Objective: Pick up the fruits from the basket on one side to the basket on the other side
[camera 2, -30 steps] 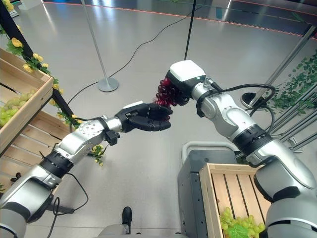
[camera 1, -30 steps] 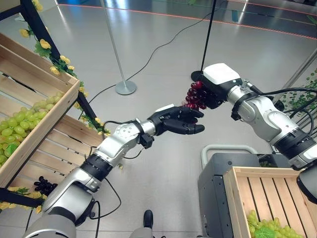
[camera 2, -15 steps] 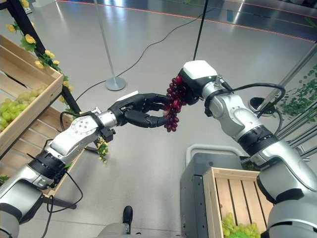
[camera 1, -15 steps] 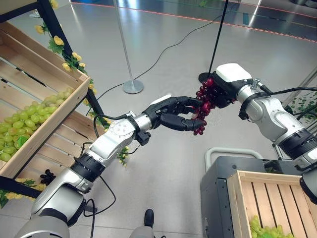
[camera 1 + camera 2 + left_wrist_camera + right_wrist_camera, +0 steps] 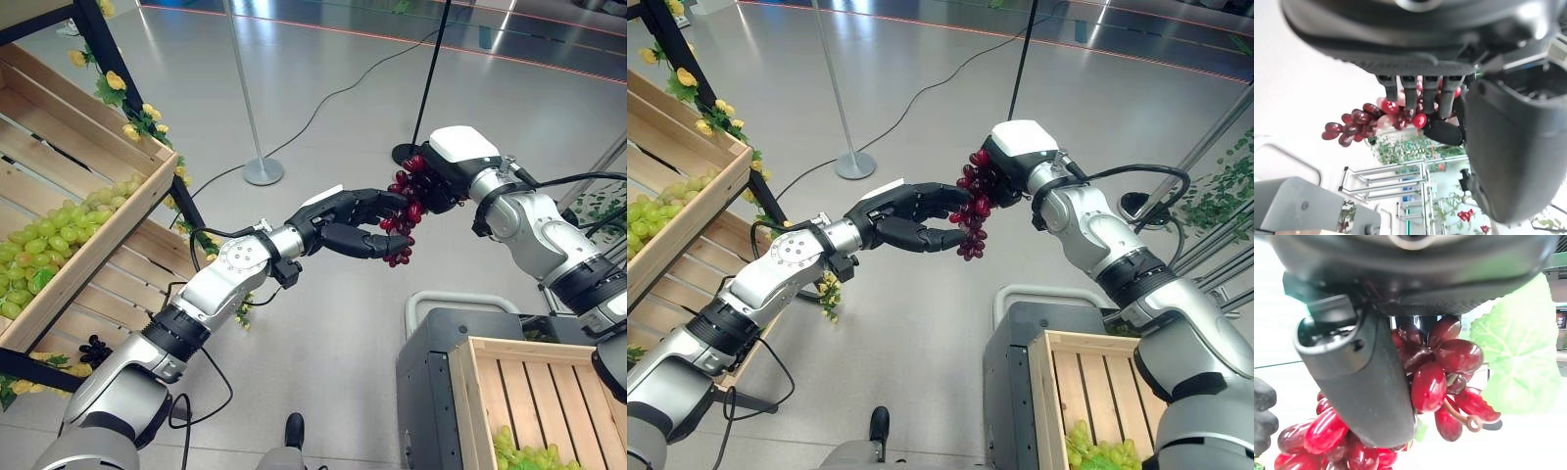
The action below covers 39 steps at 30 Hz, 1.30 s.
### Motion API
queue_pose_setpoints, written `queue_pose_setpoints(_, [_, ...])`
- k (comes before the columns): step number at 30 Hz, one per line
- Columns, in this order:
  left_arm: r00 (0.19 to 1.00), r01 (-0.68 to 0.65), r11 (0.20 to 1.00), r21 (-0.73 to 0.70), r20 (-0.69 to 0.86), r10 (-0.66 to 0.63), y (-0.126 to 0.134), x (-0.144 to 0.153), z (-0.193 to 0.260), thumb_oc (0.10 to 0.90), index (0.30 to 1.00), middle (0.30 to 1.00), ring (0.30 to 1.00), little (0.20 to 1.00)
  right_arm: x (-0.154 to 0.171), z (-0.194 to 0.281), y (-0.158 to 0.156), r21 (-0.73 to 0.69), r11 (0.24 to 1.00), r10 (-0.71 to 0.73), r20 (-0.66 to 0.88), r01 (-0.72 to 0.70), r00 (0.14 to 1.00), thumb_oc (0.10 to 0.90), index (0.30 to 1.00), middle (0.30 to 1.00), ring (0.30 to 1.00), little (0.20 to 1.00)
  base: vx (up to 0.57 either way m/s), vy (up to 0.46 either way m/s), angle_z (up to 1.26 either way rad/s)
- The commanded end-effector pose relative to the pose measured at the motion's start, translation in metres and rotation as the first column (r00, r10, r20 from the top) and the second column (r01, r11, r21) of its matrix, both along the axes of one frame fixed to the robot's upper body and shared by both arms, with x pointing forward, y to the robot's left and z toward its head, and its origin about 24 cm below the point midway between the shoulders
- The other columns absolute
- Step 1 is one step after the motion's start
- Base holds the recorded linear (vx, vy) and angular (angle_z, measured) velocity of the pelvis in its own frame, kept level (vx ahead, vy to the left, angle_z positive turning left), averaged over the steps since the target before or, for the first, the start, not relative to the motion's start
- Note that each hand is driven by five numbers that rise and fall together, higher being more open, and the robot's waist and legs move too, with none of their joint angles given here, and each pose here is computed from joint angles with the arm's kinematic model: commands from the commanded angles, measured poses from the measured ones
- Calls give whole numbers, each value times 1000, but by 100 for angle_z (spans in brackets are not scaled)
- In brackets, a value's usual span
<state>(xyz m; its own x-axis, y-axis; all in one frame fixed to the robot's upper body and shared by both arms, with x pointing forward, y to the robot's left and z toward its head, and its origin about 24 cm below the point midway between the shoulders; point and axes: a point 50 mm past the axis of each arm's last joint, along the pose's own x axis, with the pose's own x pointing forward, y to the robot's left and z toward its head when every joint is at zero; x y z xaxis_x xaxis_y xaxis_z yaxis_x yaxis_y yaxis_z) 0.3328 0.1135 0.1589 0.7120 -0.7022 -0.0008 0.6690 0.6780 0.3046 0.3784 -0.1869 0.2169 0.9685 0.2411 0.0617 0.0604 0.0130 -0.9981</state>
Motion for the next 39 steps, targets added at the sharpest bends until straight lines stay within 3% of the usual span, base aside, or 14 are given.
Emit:
queue_pose_setpoints(1, [988,-54,988,-145,138,74,8,6,26,800,900,900,900,900,1,41,-15,92,993,-83,142,70,986,400,300,300,300,300,0,0,0])
queue_pose_setpoints(8, [981,-95,985,-147,157,118,14,7,28,800,900,900,900,900,4,35,-31,85,983,-170,99,162,981,400,300,300,300,300,0,0,0])
queue_pose_setpoints(19, [974,-147,974,-174,147,173,19,10,28,800,900,900,900,900,6,37,-24,90,988,-137,100,128,985,400,300,300,300,300,0,0,0])
queue_pose_setpoints(27, [983,-185,955,-231,-41,181,12,15,1,800,900,900,900,900,3,38,-1,96,995,-28,120,17,992,400,300,300,300,300,0,0,0])
queue_pose_setpoints(34, [953,-161,924,-348,-298,55,-10,18,-38,800,900,900,900,900,0,42,36,86,988,113,139,-126,984,400,300,300,300,300,0,0,0])
queue_pose_setpoints(39, [936,-181,929,-324,-345,62,-16,19,-53,800,900,900,900,900,-4,40,56,98,973,194,127,-207,973,400,300,300,300,300,0,0,0])
